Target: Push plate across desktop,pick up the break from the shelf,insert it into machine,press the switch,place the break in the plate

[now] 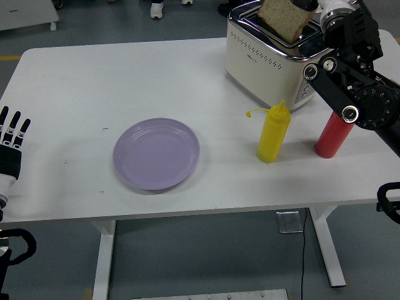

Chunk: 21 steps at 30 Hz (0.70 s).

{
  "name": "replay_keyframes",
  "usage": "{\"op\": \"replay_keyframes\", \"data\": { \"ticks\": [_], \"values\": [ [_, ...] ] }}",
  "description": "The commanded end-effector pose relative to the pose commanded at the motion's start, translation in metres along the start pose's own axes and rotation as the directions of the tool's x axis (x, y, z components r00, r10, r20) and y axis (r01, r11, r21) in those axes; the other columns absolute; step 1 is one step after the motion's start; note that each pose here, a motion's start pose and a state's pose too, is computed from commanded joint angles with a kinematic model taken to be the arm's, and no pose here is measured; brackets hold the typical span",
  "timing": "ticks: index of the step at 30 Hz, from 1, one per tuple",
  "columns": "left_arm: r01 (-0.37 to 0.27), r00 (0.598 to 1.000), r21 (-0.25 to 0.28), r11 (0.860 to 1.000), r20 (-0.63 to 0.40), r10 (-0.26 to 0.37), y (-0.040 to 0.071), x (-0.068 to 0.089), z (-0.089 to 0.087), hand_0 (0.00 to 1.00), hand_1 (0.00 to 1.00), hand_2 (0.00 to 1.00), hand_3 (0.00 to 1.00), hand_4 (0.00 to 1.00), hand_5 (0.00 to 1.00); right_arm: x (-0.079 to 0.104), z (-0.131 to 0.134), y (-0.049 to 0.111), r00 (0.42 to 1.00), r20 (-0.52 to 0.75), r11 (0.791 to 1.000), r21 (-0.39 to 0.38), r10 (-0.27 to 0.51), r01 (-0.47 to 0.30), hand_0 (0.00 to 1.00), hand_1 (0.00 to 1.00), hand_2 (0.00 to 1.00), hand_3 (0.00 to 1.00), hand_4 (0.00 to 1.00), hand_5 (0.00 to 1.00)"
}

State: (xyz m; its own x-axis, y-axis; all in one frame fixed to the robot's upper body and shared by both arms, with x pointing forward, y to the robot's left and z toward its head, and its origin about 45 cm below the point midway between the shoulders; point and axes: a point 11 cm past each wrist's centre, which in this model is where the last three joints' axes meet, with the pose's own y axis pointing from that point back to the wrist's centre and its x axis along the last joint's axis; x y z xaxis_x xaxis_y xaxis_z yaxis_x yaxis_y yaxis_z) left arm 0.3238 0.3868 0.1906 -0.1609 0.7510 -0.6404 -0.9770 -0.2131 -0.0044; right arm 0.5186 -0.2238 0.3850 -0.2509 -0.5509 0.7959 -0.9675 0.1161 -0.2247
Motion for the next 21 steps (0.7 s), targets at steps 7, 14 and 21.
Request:
{"op": "replay_keyframes", "data": {
  "ticks": [7,14,21],
  "values": [
    [0.000,1.000,0.000,1.000,0.000,0.000,0.000,0.000,0.000,0.816,0.856,0.916,0.843,0.650,0.998,-0.013,0.002,0.001,0.997,-0.024,0.997,0.013,-0.078,0.079,0.366,0.484,0.542,0.560,0.517,0.095],
    [-0.002,1.000,-0.002,1.000,0.001,0.002,0.000,0.001,0.001,0.816,0.856,0.916,0.843,0.649,0.998,-0.023,0.003,0.002,0.988,-0.038,0.988,0.021,-0.151,0.151,0.711,0.762,0.836,0.855,0.671,0.224],
    [-0.002,1.000,-0.004,1.000,0.000,0.002,-0.001,0.000,0.002,0.816,0.856,0.916,0.844,0.650,0.998,-0.021,0.001,0.001,0.988,-0.027,0.988,0.042,-0.150,0.151,0.854,0.871,0.992,0.998,0.779,0.325]
  ]
}}
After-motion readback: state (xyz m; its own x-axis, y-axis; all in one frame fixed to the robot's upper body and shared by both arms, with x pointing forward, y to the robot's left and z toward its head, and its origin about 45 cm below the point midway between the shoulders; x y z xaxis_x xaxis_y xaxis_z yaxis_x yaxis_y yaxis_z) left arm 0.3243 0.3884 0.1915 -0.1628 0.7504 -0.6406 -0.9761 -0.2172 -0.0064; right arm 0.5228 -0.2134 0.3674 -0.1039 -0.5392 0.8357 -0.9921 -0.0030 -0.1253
